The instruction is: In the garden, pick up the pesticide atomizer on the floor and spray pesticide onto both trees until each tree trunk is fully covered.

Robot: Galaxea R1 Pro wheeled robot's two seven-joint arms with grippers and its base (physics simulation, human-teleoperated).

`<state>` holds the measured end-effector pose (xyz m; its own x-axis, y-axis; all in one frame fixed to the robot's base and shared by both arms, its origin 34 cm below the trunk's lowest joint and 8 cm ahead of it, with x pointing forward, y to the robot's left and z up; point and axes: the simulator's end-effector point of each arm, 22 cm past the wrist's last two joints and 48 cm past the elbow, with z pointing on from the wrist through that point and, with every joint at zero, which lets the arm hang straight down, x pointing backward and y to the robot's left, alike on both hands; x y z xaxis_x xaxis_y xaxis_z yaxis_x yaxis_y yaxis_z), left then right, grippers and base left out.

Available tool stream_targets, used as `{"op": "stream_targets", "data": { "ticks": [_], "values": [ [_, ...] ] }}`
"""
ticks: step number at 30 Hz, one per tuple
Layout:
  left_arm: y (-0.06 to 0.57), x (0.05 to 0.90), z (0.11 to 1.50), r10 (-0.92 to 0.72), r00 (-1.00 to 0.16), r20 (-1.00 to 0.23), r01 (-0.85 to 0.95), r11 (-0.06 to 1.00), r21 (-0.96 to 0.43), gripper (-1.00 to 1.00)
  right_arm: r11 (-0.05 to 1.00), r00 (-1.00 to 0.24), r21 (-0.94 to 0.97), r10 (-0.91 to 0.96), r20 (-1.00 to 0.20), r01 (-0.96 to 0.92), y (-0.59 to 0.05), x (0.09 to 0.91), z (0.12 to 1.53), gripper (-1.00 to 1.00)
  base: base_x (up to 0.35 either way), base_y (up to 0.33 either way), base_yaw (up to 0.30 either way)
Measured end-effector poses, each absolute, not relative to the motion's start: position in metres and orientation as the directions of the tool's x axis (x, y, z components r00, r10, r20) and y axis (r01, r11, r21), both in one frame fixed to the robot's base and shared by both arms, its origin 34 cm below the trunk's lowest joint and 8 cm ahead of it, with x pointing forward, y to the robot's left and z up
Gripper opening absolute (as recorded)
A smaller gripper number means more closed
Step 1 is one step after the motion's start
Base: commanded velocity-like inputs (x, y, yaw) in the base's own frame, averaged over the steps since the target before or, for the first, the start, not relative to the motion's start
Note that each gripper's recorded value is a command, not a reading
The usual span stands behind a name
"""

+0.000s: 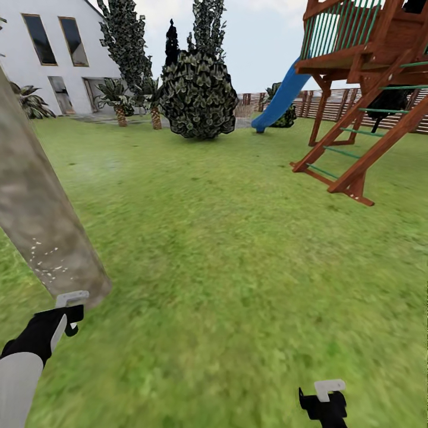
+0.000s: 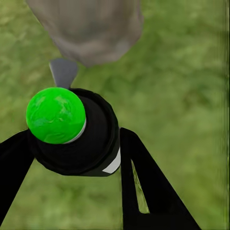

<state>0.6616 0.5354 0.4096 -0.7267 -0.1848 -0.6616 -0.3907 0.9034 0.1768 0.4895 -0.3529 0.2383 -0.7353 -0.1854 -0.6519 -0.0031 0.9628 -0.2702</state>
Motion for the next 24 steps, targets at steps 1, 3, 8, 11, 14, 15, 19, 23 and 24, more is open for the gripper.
{"op": "stream_targets", "data": {
  "ticks": [1,3,8,11,14,15,19,23,24],
  "values": [
    [0.536,0.661,0.41,-0.185,-0.727,-0.661,-0.391,0.903,0.177,-1.0,0.963,-0.735,-0.27,-0.185,-0.652,-0.003,-0.353,0.49,0.238,1.0,0.099,-0.26,0.216],
    [0.536,0.661,0.41,-0.186,-0.727,-0.661,-0.392,0.903,0.177,-1.0,0.963,-0.736,-0.27,-0.186,-0.652,-0.004,-0.352,0.49,0.238,1.0,0.099,-0.26,0.263],
    [0.536,0.661,0.41,-0.187,-0.727,-0.661,-0.392,0.903,0.177,-1.0,0.963,-0.735,-0.27,-0.186,-0.652,-0.005,-0.352,0.49,0.238,1.0,0.163,-0.245,0.276],
    [0.536,0.661,0.41,-0.187,-0.727,-0.661,-0.392,0.903,0.176,-1.0,0.963,-0.735,-0.27,-0.186,-0.651,-0.005,-0.352,0.49,0.238,1.0,0.224,-0.213,0.276],
    [0.536,0.661,0.41,-0.186,-0.727,-0.661,-0.391,0.903,0.177,-1.0,0.963,-0.736,-0.27,-0.186,-0.651,-0.005,-0.352,0.489,0.238,1.0,0.229,-0.21,0.276],
    [0.536,0.661,0.41,-0.186,-0.727,-0.661,-0.391,0.903,0.176,-1.0,0.963,-0.735,-0.27,-0.186,-0.651,-0.005,-0.352,0.49,0.238,1.0,0.23,-0.209,0.276],
    [0.534,0.661,0.408,-0.193,-0.727,-0.659,-0.393,0.904,0.169,-1.0,0.963,-0.736,-0.269,-0.186,-0.651,-0.005,-0.351,0.489,0.238,1.0,0.23,-0.209,0.276],
    [0.512,0.671,0.407,-0.194,-0.721,-0.665,-0.376,0.916,0.141,-1.0,0.963,-0.736,-0.268,-0.185,-0.652,-0.005,-0.351,0.489,0.238,1.0,0.244,-0.194,0.276],
    [0.512,0.676,0.414,-0.186,-0.712,-0.677,-0.376,0.915,0.143,-1.0,0.964,-0.735,-0.268,-0.185,-0.652,-0.005,-0.35,0.49,0.238,1.0,0.269,-0.169,0.276]
  ]
}}
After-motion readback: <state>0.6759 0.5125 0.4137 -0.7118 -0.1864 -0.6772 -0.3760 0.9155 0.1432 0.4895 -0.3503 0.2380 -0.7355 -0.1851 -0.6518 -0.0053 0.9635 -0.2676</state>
